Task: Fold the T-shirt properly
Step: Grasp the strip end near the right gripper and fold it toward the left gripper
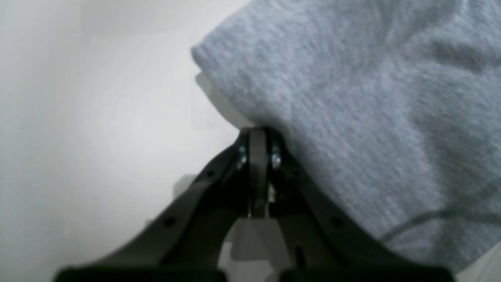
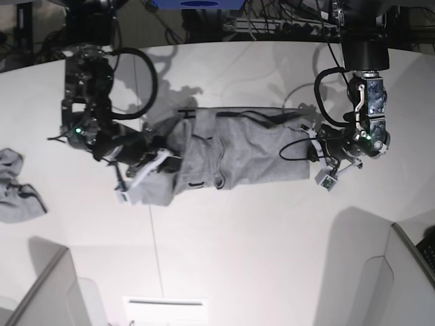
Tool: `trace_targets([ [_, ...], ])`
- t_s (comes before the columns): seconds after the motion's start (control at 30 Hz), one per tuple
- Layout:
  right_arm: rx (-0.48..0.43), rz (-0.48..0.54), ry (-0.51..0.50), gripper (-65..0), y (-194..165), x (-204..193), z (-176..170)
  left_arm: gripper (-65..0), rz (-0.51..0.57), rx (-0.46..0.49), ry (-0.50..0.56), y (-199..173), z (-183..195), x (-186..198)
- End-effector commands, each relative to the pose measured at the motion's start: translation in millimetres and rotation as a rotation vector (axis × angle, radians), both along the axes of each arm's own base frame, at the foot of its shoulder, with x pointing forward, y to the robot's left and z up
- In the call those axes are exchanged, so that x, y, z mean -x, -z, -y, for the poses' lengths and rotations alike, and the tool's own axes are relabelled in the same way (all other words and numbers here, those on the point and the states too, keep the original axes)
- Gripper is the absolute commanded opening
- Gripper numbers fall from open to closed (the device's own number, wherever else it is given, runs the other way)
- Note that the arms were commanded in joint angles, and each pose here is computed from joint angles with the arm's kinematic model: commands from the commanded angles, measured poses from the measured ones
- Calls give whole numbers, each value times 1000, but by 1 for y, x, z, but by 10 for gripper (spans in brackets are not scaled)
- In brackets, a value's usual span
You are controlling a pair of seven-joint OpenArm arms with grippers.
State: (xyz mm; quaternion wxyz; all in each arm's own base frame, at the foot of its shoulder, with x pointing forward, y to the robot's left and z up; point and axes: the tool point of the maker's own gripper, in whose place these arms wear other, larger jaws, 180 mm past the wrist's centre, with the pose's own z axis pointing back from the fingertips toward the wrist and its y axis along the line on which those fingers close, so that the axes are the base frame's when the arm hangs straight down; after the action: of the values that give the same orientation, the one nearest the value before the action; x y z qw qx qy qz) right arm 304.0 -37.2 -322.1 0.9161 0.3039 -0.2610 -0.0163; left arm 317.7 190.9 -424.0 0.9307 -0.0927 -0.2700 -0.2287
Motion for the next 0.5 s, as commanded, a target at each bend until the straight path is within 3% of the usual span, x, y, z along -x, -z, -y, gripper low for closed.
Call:
trace_targets([
  [0.0,-34,55,-10,-650,-19,-9,-8,-650,27,-12,12,-9,-2,-7],
  [0.2,-79,73,-132,-650,-32,-2,-59,-650,23,-11,7,-8,-4,-5],
  [0.47,-154,27,-207,-650,-40,22,-121,-650,20,-57,3,-10,-24,-3],
])
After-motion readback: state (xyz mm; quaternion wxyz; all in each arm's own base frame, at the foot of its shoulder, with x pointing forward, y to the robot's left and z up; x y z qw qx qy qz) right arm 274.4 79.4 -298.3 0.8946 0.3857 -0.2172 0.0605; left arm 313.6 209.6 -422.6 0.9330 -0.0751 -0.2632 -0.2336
